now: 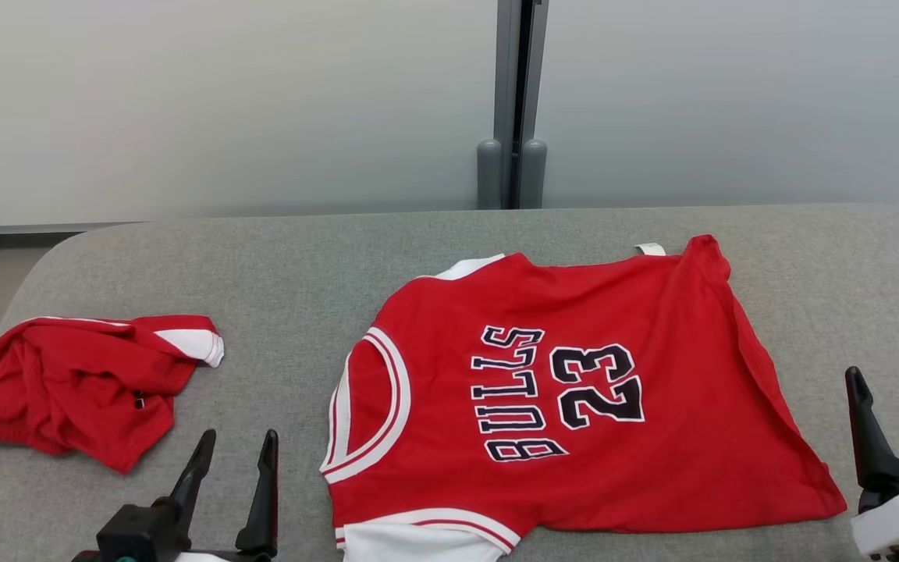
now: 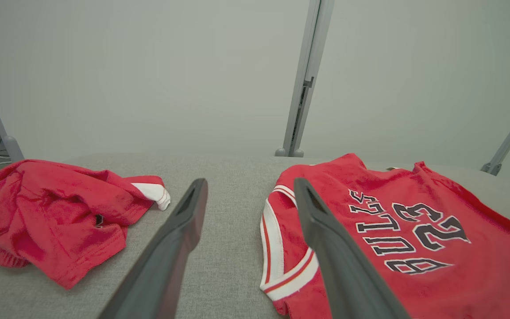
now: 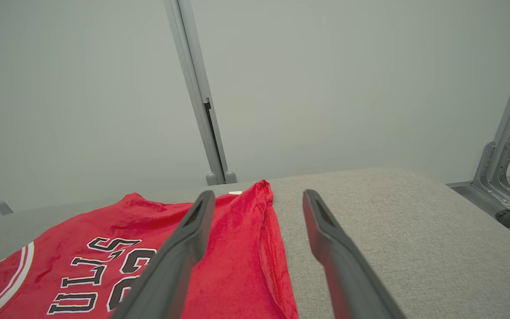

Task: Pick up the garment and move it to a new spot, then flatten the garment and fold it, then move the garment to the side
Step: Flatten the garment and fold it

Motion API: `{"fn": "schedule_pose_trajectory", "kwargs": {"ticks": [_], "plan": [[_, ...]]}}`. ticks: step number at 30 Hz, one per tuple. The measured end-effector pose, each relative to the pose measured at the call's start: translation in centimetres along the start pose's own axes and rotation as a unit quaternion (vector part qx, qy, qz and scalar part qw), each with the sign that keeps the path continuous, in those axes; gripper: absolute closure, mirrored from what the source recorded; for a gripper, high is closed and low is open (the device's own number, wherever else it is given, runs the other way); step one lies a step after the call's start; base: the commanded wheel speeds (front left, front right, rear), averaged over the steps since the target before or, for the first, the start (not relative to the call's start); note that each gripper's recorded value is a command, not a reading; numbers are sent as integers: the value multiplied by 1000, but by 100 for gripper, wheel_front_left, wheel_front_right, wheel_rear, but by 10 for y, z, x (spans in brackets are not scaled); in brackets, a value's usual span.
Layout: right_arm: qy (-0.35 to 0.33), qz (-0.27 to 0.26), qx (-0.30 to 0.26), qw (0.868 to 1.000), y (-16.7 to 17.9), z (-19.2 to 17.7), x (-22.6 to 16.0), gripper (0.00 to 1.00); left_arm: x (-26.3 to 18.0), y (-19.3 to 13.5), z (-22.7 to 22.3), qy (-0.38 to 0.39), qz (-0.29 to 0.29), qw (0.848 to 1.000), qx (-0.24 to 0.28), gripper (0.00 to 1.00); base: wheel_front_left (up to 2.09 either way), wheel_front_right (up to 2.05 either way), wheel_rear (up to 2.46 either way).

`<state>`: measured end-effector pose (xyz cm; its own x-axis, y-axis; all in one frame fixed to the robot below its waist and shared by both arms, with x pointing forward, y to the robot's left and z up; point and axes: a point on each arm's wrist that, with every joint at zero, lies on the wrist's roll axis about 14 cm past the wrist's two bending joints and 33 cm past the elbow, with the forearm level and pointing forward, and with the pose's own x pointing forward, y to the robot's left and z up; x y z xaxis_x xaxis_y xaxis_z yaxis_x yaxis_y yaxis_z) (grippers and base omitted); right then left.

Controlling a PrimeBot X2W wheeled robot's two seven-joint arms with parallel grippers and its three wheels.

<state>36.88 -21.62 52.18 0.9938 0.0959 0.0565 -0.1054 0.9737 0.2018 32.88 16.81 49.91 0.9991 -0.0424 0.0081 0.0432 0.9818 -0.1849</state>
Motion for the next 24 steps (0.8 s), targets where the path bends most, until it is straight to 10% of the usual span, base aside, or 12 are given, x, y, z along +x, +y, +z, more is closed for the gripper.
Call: {"fn": "schedule_pose_trajectory", "kwargs": {"ticks": [7,24], "plan": [[119,-26,7,992,-23,-45,-6,0,-15,-17,-46,139,-54,989,-15,0,0,0,0],[363,-69,71,926,-37,-146,-30,0,-62,-52,-108,367,-134,918,-60,0,0,0,0]]}}
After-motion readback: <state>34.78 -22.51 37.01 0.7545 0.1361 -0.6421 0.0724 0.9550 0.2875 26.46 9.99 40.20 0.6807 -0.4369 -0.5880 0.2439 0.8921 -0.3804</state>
